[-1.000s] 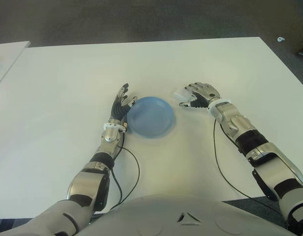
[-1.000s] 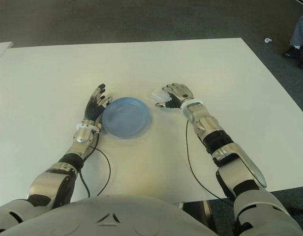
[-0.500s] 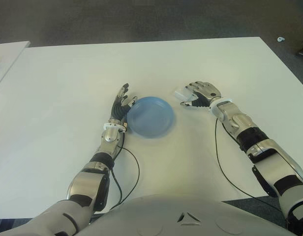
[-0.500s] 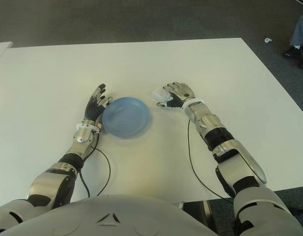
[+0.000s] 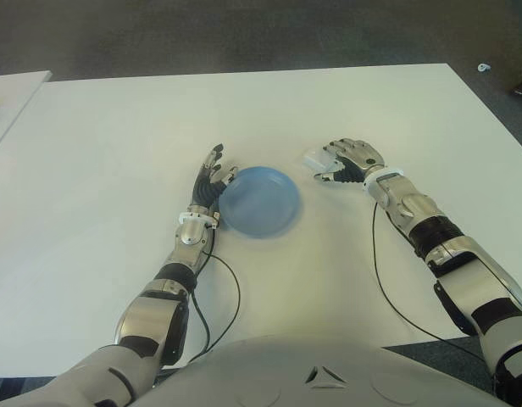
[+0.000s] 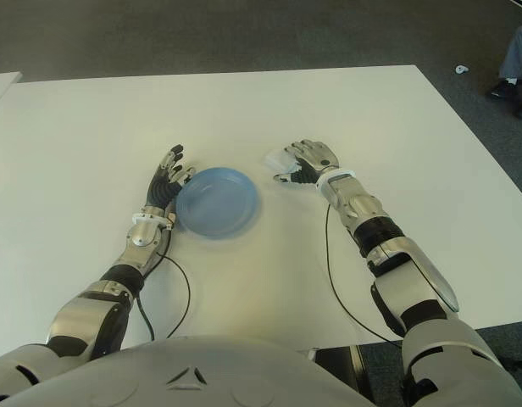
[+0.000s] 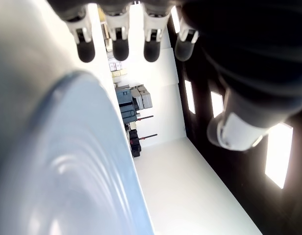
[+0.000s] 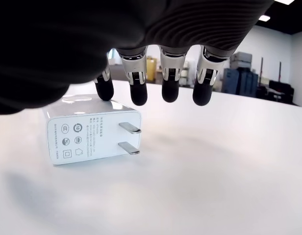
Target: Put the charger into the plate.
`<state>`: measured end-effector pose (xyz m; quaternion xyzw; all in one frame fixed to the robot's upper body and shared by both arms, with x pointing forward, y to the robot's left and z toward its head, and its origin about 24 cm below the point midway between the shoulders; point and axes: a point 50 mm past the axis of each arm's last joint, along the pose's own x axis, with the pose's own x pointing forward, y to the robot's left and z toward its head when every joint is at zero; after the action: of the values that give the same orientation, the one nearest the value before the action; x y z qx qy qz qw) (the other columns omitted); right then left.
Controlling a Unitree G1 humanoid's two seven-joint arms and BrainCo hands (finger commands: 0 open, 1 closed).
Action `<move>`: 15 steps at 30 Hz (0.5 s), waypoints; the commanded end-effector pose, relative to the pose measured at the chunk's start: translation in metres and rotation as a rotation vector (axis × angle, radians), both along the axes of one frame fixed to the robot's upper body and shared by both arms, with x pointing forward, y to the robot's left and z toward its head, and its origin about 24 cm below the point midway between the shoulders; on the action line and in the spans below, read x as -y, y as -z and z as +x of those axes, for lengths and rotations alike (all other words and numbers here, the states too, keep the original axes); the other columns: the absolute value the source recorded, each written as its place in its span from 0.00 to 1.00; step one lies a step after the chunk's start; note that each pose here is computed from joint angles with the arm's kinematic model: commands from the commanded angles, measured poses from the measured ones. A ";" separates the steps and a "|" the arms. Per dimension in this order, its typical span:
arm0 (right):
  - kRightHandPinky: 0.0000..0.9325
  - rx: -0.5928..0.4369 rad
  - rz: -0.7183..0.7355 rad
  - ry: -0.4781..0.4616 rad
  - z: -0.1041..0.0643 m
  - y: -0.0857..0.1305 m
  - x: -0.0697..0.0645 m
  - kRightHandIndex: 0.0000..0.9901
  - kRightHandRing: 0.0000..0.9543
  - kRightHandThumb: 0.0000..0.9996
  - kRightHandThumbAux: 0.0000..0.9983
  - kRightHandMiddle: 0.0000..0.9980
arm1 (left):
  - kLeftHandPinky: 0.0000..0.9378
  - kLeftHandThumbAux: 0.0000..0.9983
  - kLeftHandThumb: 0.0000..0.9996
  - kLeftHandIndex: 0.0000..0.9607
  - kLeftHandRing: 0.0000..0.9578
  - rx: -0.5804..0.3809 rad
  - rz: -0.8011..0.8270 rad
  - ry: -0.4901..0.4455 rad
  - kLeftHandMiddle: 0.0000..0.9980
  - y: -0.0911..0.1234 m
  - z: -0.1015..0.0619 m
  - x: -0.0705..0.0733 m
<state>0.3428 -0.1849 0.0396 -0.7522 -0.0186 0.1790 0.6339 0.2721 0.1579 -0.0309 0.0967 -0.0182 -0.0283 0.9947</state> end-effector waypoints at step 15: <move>0.00 0.038 0.037 0.003 0.005 -0.006 -0.008 0.00 0.00 0.50 0.19 0.00 | 0.03 0.61 0.02 0.01 0.02 -0.218 0.017 -0.027 0.05 0.048 -0.055 -0.008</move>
<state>0.3460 -0.1810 0.0434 -0.7495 -0.0279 0.1723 0.6385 0.2719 0.1580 -0.0305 0.0965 -0.0198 -0.0278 0.9948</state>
